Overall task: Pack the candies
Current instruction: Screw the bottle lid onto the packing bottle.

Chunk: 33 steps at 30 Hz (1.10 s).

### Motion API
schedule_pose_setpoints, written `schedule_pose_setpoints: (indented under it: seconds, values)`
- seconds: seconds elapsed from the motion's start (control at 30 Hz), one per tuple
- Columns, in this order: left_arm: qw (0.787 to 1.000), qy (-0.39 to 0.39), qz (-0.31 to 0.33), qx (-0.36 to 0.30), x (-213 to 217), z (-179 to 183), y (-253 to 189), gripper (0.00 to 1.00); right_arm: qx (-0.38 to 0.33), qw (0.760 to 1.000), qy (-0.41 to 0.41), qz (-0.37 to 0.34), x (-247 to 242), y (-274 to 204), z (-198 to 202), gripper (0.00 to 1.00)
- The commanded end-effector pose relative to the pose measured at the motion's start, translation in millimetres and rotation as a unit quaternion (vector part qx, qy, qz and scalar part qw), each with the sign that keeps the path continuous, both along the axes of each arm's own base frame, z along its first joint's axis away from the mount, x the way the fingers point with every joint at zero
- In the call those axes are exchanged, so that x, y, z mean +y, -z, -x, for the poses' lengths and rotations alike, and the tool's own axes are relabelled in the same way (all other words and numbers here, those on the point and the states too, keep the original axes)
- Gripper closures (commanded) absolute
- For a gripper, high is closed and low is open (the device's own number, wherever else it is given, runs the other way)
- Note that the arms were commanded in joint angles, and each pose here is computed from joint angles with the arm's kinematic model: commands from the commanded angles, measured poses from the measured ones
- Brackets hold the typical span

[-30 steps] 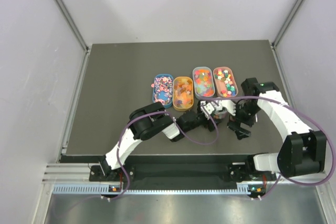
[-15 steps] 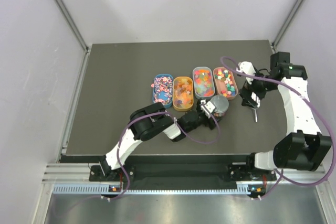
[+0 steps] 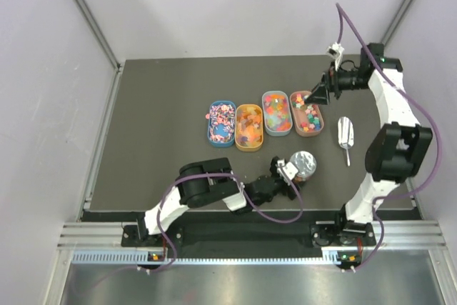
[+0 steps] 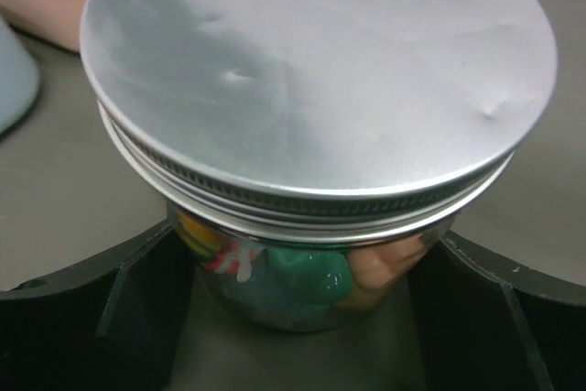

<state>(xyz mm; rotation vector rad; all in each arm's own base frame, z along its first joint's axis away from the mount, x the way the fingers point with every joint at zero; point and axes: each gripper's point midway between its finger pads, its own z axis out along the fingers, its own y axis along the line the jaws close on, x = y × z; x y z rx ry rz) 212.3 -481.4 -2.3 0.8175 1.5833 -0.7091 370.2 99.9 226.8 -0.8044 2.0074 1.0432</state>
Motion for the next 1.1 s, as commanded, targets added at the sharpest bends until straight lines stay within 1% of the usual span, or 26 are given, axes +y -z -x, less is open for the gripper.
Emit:
schedule_pose_setpoints:
  seconds: [0.0, 0.03, 0.07, 0.1, 0.13, 0.17, 0.2, 0.23, 0.27, 0.3, 0.33, 0.37, 0.4, 0.43, 0.5, 0.53, 0.6, 0.63, 0.7, 0.73, 0.8, 0.83, 0.9, 0.93, 1.0, 1.07]
  values:
    - [0.883, 0.028, -0.435, 0.176, 190.9, 91.8, 216.4, 1.0, -0.015, 0.995, -0.1, -0.009, 23.8, -37.5, 14.1, 0.0]
    - [0.883, 0.031, -0.435, 0.175, 191.3, 93.1, 215.8, 1.0, -0.062, 0.991, -0.114, 0.031, 25.5, -51.1, 5.1, 0.0]
    - [0.885, 0.038, -0.43, 0.173, 187.6, 94.5, 213.2, 1.0, -0.109, 0.987, -0.111, 0.043, 24.4, -62.5, -3.5, 0.0]
    - [0.885, 0.045, -0.43, 0.171, 186.7, 95.6, 211.7, 1.0, -0.127, 0.984, -0.113, 0.048, 23.9, -60.3, -2.3, 0.0]
    - [0.885, 0.049, -0.43, 0.172, 187.3, 97.6, 211.4, 1.0, -0.177, 0.975, -0.099, 0.094, 19.2, -72.1, -1.5, 0.0]
    - [0.882, 0.057, -0.432, 0.177, 187.4, 100.2, 211.9, 1.0, -0.241, 0.957, -0.099, 0.127, 18.4, -77.2, -11.9, 0.0]
    - [0.88, 0.066, -0.438, 0.174, 187.7, 101.7, 212.4, 1.0, -0.255, 0.948, -0.113, 0.154, 14.1, -57.8, -7.3, 0.0]
    - [0.878, 0.067, -0.44, 0.174, 187.1, 100.6, 213.1, 1.0, -0.321, 0.913, -0.143, 0.206, 20.9, -63.3, 0.4, 0.0]
    - [0.878, 0.068, -0.442, 0.173, 187.5, 100.0, 213.5, 1.0, -0.342, 0.897, -0.162, 0.228, 21.9, -56.2, 4.3, 0.0]
    - [0.874, 0.07, -0.448, 0.176, 190.5, 100.5, 214.5, 1.0, -0.347, 0.889, -0.177, 0.239, 21.9, -38.8, 6.3, 0.0]
    - [0.873, 0.073, -0.448, 0.178, 188.0, 100.3, 214.1, 1.0, -0.344, 0.893, -0.167, 0.237, 22.2, -39.4, 7.7, 0.0]
    - [0.871, 0.076, -0.452, 0.179, 189.1, 101.2, 215.3, 1.0, -0.341, 0.891, -0.184, 0.237, 22.2, -33.5, 10.3, 0.0]
    - [0.87, 0.076, -0.456, 0.171, 189.1, 98.4, 214.1, 1.0, -0.321, 0.89, -0.224, 0.235, 27.0, -31.8, 28.4, 0.0]
    - [0.872, 0.075, -0.455, 0.166, 188.2, 95.1, 212.1, 1.0, -0.338, 0.855, -0.294, 0.261, 25.9, -16.8, 31.6, 0.01]
    - [0.872, 0.079, -0.457, 0.157, 187.6, 89.5, 210.3, 1.0, -0.333, 0.826, -0.356, 0.284, 25.3, -1.0, 45.1, 0.09]
    - [0.871, 0.077, -0.46, 0.156, 186.9, 86.4, 210.4, 1.0, -0.354, 0.792, -0.392, 0.304, 21.8, 4.2, 52.4, 0.1]
    - [0.868, 0.077, -0.465, 0.155, 189.4, 85.0, 213.6, 1.0, -0.344, 0.764, -0.44, 0.322, 10.3, 34.8, 70.7, 0.1]
    - [0.868, 0.084, -0.464, 0.157, 187.8, 86.5, 214.4, 1.0, -0.354, 0.73, -0.472, 0.344, 1.8, 41.1, 75.1, 0.1]
    - [0.868, 0.09, -0.463, 0.158, 184.6, 88.1, 216.1, 1.0, -0.319, 0.725, -0.517, 0.324, -3.9, 54.3, 103.7, 0.1]
    - [0.865, 0.093, -0.465, 0.163, 186.0, 90.0, 217.1, 1.0, -0.316, 0.717, -0.527, 0.329, -5.7, 56.5, 110.3, 0.1]
    - [0.86, 0.095, -0.47, 0.171, 189.2, 93.2, 221.2, 1.0, -0.313, 0.685, -0.573, 0.325, -11.6, 76.8, 134.2, 0.1]
    - [0.859, 0.096, -0.471, 0.176, 190.4, 95.0, 222.5, 1.0, -0.336, 0.652, -0.594, 0.33, -14.8, 75.7, 141.8, 0.1]
    - [0.857, 0.096, -0.472, 0.182, 191.7, 97.4, 224.4, 1.0, -0.336, 0.632, -0.62, 0.322, -16.0, 86.7, 160.3, 0.09]
    - [0.856, 0.098, -0.472, 0.186, 192.5, 99.2, 226.2, 1.0, -0.354, 0.61, -0.63, 0.325, -16.7, 84.9, 163.8, 0.1]
    - [0.854, 0.099, -0.474, 0.189, 192.6, 101.3, 227.6, 1.0, -0.363, 0.592, -0.646, 0.316, -13.3, 88.4, 173.1, 0.09]
    - [0.854, 0.097, -0.474, 0.193, 192.8, 102.2, 228.1, 1.0, -0.367, 0.582, -0.653, 0.316, -11.2, 88.5, 176.8, 0.1]
